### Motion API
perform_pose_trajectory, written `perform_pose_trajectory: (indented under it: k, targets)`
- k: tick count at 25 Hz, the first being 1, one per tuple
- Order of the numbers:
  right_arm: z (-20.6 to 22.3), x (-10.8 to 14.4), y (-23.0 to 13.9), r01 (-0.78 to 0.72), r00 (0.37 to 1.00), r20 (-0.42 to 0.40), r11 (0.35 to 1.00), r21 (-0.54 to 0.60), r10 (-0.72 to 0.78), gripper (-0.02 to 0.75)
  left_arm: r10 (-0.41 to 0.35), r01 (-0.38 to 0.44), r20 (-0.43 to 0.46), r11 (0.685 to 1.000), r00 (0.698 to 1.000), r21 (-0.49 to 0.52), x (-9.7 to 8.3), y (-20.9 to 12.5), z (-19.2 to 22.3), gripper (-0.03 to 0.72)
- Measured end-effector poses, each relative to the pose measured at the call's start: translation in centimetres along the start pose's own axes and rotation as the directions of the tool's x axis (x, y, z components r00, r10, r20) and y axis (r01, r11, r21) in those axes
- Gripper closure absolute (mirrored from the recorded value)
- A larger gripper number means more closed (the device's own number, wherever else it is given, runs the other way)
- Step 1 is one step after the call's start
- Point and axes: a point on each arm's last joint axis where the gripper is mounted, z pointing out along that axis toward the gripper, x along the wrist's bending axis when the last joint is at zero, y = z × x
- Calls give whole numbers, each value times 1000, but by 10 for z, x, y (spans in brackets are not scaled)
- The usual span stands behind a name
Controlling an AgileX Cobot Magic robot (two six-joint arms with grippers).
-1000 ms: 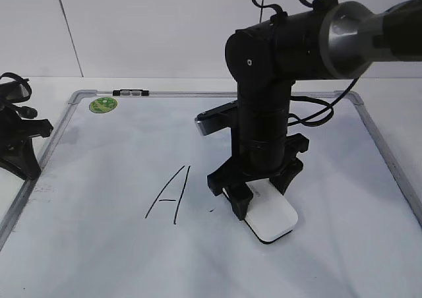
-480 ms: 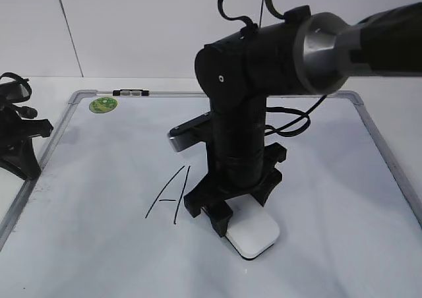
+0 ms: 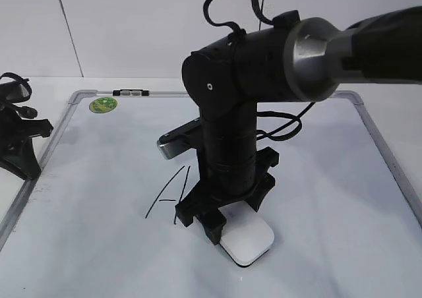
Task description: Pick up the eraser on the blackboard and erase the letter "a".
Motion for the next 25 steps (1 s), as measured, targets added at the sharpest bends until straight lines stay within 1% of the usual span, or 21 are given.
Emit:
perform_pose_trajectory:
  k: [5, 17, 22, 25]
  targets:
    - [0, -5, 0, -13, 1000, 20, 1000, -1, 13, 173, 0, 0, 0, 1000, 1000, 0, 0, 0, 0, 661]
    - [1, -35, 1, -92, 994, 53, 996, -3, 92, 173, 0, 0, 0, 1000, 1000, 0, 0, 0, 0, 661]
    - [1, -38, 1, -103, 992, 69, 995, -6, 104, 173, 0, 0, 0, 1000, 1000, 0, 0, 0, 0, 661]
    - [-11, -40, -2, -105, 991, 85, 994, -35, 108, 173, 0, 0, 0, 1000, 1000, 0, 0, 0, 0, 661]
